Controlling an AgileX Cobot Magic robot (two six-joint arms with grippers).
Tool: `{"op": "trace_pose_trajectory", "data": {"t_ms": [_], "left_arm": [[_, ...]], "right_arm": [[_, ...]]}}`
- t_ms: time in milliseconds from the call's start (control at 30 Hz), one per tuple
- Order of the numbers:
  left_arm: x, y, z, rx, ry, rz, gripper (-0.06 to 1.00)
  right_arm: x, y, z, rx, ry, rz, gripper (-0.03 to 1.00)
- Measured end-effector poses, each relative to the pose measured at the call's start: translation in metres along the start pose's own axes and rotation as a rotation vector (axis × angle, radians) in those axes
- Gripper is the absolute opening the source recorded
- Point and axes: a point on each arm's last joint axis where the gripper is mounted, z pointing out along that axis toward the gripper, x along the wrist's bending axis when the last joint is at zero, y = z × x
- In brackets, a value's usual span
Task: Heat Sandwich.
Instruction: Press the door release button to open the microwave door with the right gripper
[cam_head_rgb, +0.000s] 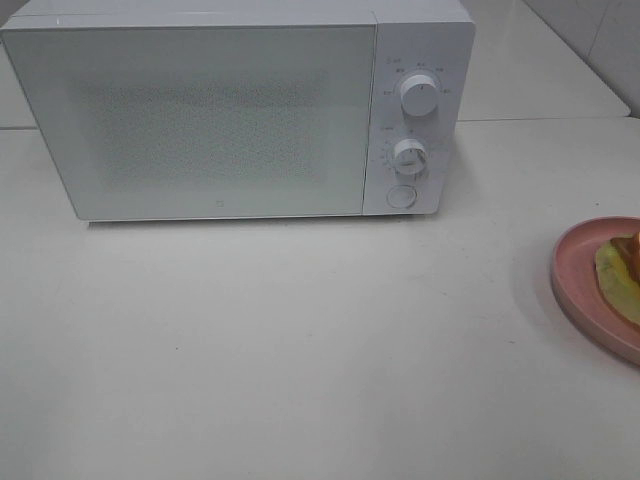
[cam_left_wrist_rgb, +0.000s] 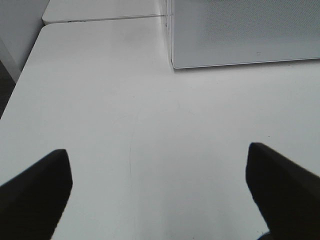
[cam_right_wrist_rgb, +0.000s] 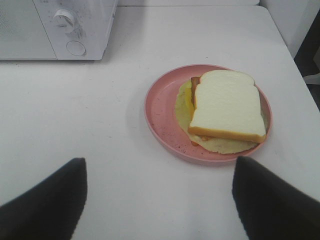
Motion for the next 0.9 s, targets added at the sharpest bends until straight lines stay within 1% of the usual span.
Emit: {"op": "trace_pose_trajectory", "data": {"t_ms": [567, 667, 700, 800, 900], "left_arm": [[0.0000, 0.0000, 0.0000, 0.000, 0.000, 0.000, 0.89], [0.0000, 0.0000, 0.0000, 0.000, 0.000, 0.000, 0.89], [0.0000, 0.0000, 0.0000, 0.000, 0.000, 0.000, 0.89], [0.0000, 0.0000, 0.0000, 0.000, 0.000, 0.000, 0.89], [0.0000, 0.0000, 0.0000, 0.000, 0.000, 0.000, 0.89]], "right_arm": [[0.0000, 0.0000, 0.0000, 0.000, 0.000, 0.000, 0.77], [0.0000, 0.0000, 0.0000, 0.000, 0.000, 0.000, 0.79], [0.0000, 0.0000, 0.0000, 0.000, 0.000, 0.000, 0.82], [0.0002, 0.0012, 0.0017, 0.014, -0.001, -0.001, 0.86], [0.0005, 0.0039, 0.0041, 0.030, -0.002, -0.002, 0.87]]}}
